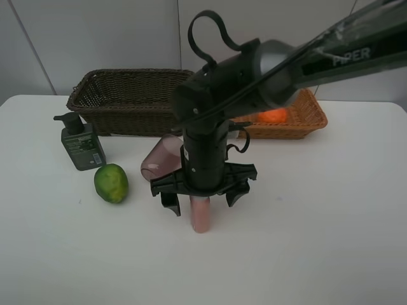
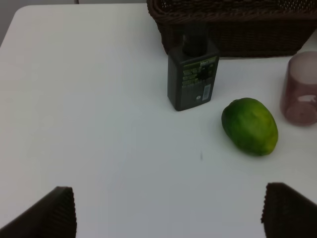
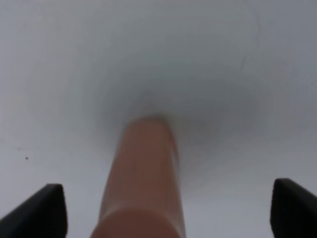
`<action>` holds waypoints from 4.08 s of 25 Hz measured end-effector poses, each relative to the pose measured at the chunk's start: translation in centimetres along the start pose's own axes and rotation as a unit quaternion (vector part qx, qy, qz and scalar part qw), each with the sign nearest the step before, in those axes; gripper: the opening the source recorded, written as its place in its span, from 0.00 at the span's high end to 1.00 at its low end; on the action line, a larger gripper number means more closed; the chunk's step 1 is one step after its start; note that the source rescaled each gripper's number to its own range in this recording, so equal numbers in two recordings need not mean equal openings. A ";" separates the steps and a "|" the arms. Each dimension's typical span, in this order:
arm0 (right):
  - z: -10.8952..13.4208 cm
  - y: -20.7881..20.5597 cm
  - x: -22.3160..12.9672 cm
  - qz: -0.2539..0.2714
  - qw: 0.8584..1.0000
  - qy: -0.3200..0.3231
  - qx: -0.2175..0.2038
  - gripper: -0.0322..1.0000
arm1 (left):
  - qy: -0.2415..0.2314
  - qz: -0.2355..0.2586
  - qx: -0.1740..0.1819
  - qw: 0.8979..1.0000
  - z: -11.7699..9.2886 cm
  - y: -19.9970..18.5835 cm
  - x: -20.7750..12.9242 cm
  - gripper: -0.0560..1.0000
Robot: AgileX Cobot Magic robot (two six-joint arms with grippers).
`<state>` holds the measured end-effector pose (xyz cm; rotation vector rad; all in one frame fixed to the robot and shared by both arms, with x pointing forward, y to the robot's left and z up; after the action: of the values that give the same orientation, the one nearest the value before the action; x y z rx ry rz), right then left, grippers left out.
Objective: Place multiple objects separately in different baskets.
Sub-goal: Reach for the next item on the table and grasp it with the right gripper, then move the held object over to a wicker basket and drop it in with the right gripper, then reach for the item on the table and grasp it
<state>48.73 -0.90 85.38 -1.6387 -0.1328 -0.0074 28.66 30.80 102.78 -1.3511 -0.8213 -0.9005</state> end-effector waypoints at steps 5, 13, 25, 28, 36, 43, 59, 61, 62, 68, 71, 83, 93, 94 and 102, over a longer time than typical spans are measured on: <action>0.0 0.0 0.0 0.000 1.000 0.000 0.000 0.68 | 0.000 0.000 0.000 1.000 0.0 0.0 0.0 0.05; 0.2 0.0 -0.2 0.005 1.000 0.006 0.007 0.96 | 0.000 0.000 0.000 1.000 0.0 0.0 0.0 0.05; 0.3 0.0 -0.2 0.006 1.000 0.008 0.009 0.96 | 0.000 0.000 0.000 1.000 0.0 0.0 0.0 0.05; 0.2 -0.1 -0.2 0.008 1.000 0.008 0.007 0.96 | 0.000 0.000 0.000 1.000 0.0 0.0 0.0 0.05; 1.4 -3.7 1.0 0.014 0.999 -0.033 0.015 0.96 | 0.000 0.000 0.000 1.000 0.0 0.0 0.0 0.05; 2.5 -9.6 5.3 -0.058 0.992 -0.107 0.041 0.96 | 0.000 0.000 0.000 1.000 0.0 0.0 0.0 0.05; 1.0 -16.4 18.1 -0.324 0.934 -0.078 0.130 0.96 | 0.000 0.000 0.000 1.000 0.0 0.0 0.0 0.05; 1.6 -16.7 19.1 -0.359 0.917 -0.081 0.154 0.96 | 0.000 0.000 0.000 1.000 0.0 0.0 0.0 0.05; 1.7 -16.7 19.5 -0.370 0.911 -0.081 0.161 0.96 | 0.000 0.000 0.000 1.000 0.0 0.0 0.0 0.05; 3.5 -13.4 21.1 -0.390 0.898 -0.092 0.181 0.96 | 0.000 0.000 0.000 1.000 0.0 0.0 0.0 0.05; 4.2 -10.7 21.8 -0.387 0.898 -0.095 0.184 0.96 | 0.000 0.000 0.000 1.000 0.0 0.0 0.0 0.05; 3.9 -4.1 23.5 -0.374 0.906 -0.096 0.172 0.96 | 0.000 0.000 0.000 1.000 0.0 0.0 0.0 0.05; 3.9 -3.8 23.4 -0.374 0.906 -0.098 0.172 0.67 | 0.001 0.000 0.001 1.000 0.0 0.0 0.0 0.05; 3.9 -3.8 23.4 -0.374 0.906 -0.098 0.172 0.56 | 0.001 0.000 0.001 1.000 0.0 0.0 0.0 0.05; 3.2 -4.6 23.0 -0.359 0.915 -0.094 0.157 0.24 | 0.001 0.000 0.001 1.000 0.0 0.0 0.0 0.05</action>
<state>70.90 4.46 91.71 -1.1896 -0.8386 -0.3727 28.66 30.84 102.78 -1.3482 -0.8211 -0.9001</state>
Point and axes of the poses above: a point on each arm's last joint axis where the gripper is mounted, y pointing out along that axis toward the gripper, z along the wrist's bending axis when the last joint is at zero, x = y × z, the point moved 6 cm from there along y, pointing out along that axis toward the gripper, and after that the axes turned 5 degrees about y, right-handed, at the moved point
